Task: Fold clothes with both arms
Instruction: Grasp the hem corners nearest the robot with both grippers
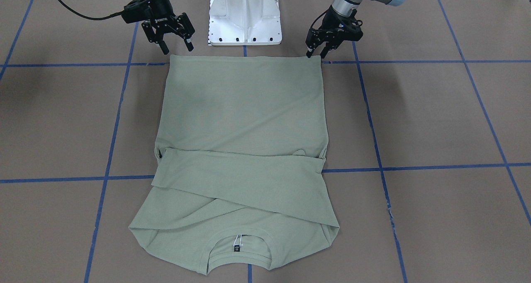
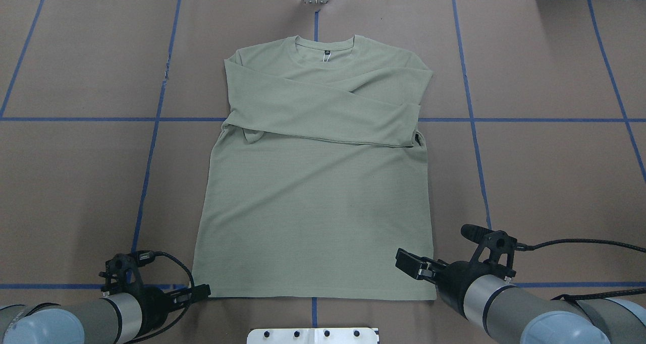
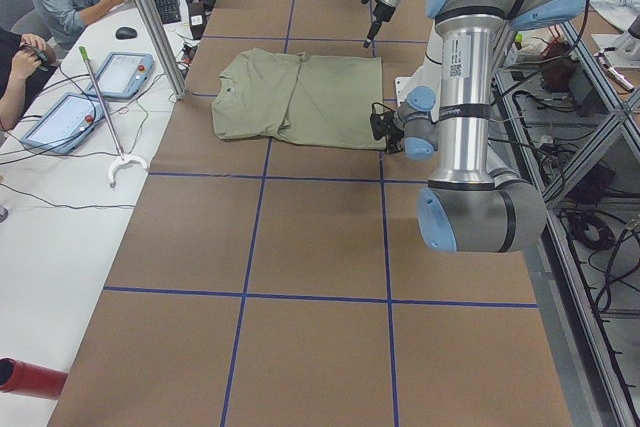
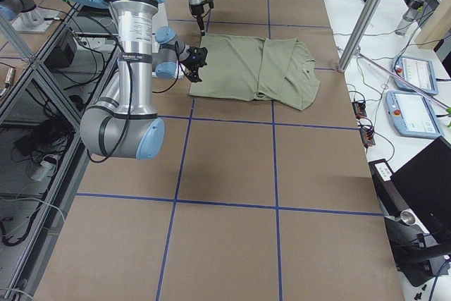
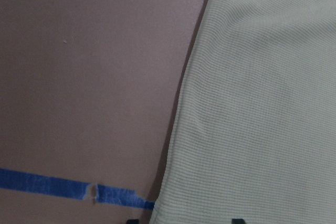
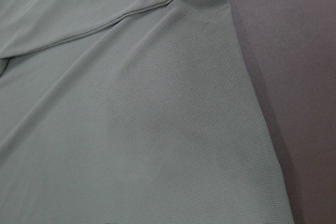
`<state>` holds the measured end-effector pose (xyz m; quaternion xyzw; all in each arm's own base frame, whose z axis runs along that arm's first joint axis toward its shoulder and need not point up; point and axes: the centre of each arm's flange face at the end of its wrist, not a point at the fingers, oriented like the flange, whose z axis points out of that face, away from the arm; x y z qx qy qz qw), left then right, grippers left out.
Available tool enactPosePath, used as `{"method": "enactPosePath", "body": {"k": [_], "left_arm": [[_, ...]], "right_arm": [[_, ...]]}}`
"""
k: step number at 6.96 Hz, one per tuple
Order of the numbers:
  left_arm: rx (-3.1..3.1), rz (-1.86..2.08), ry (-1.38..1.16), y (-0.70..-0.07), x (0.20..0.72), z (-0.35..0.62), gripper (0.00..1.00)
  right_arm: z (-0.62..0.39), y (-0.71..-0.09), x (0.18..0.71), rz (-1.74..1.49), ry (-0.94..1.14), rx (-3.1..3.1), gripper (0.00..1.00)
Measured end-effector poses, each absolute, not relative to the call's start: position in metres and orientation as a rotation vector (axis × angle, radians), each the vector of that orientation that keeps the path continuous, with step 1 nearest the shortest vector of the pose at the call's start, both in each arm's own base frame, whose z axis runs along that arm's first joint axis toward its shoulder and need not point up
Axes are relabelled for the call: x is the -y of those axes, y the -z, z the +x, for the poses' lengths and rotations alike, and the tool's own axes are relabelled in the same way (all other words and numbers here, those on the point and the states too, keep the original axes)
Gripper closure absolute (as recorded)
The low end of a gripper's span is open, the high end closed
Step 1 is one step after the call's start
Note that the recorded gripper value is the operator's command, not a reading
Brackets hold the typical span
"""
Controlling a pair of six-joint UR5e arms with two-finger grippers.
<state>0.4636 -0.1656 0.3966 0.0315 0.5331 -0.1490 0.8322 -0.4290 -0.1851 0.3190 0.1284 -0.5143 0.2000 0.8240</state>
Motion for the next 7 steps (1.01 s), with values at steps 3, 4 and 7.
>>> {"method": "enactPosePath", "body": {"k": [3, 4, 7], "left_arm": [[-1.134, 0.064, 0.324, -0.395, 0.165, 0.465, 1.00], [-1.135, 0.064, 0.326, -0.395, 0.165, 0.465, 1.00], [-1.161, 0.063, 0.329, -0.382, 0.166, 0.459, 1.00]], "right_arm": [[-0.429, -0.319, 0.184, 0.277, -0.426, 1.094, 0.04], [-0.430, -0.319, 0.184, 0.277, -0.425, 1.094, 0.05], [-0.440, -0.322, 0.169, 0.214, -0.513, 1.066, 0.28]]}}
